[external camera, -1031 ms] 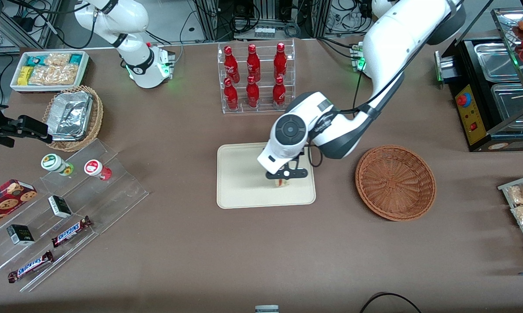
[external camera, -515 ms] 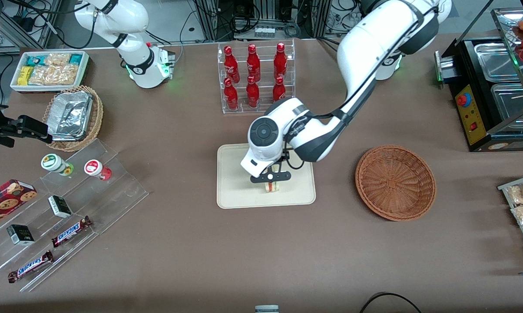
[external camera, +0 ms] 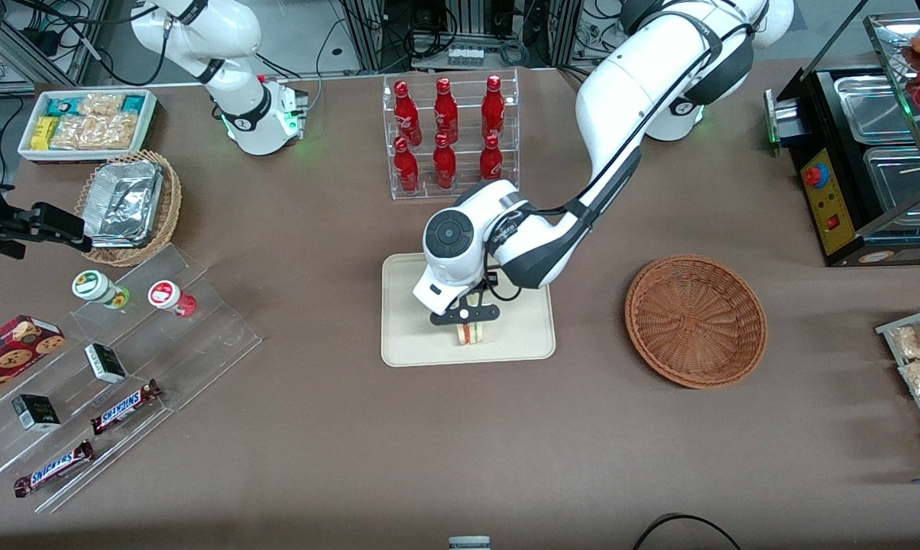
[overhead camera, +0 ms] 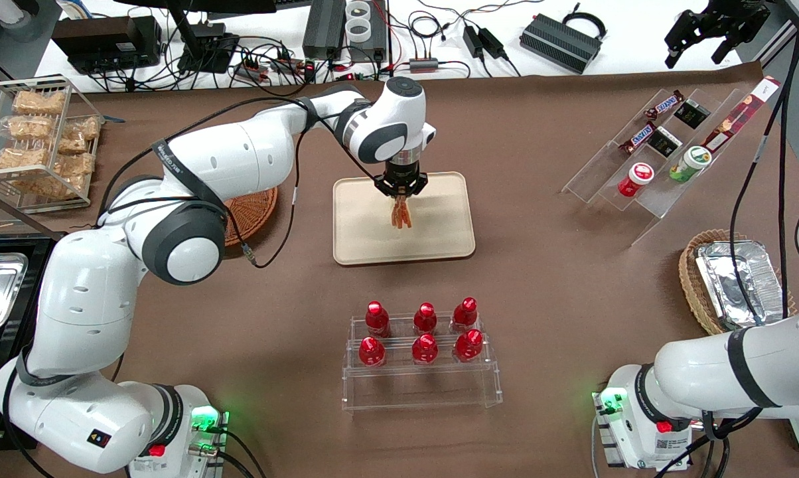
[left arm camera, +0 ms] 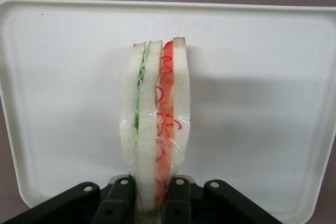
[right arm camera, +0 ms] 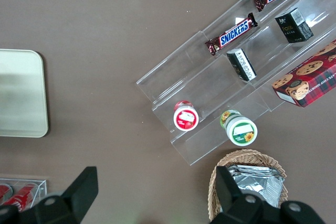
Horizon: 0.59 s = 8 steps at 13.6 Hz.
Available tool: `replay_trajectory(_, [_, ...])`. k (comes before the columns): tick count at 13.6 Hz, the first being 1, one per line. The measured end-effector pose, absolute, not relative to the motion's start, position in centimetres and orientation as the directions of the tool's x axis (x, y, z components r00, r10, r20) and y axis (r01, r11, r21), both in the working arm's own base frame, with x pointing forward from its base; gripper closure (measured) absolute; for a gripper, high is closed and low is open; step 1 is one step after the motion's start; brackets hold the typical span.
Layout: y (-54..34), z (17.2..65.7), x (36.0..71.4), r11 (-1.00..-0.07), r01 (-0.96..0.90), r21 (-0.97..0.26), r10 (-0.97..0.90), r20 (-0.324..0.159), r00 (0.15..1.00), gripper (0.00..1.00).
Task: Place sandwich from basket to tray
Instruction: 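Lower the sandwich onto the beige tray with the left gripper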
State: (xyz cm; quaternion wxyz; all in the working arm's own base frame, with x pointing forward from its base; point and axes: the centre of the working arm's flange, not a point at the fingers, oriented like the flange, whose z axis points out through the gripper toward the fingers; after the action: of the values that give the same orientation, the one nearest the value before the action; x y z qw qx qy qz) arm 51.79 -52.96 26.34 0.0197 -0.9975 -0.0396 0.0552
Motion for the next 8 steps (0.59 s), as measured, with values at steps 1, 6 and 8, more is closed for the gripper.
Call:
replay_trajectory(1, [-53.1, 26.3, 51.6, -0.996, 0.076, -0.045, 0.08, -0.108, 0.991, 0.85])
replay_trajectory(6, [-53.9, 25.0, 50.5, -0.996, 0.058, -0.067, 0.065, -0.106, 0.992, 0.85])
replay_trajectory(8, [-54.1, 24.3, 50.1, -0.995, 0.053, -0.082, 0.061, -0.103, 0.993, 0.85])
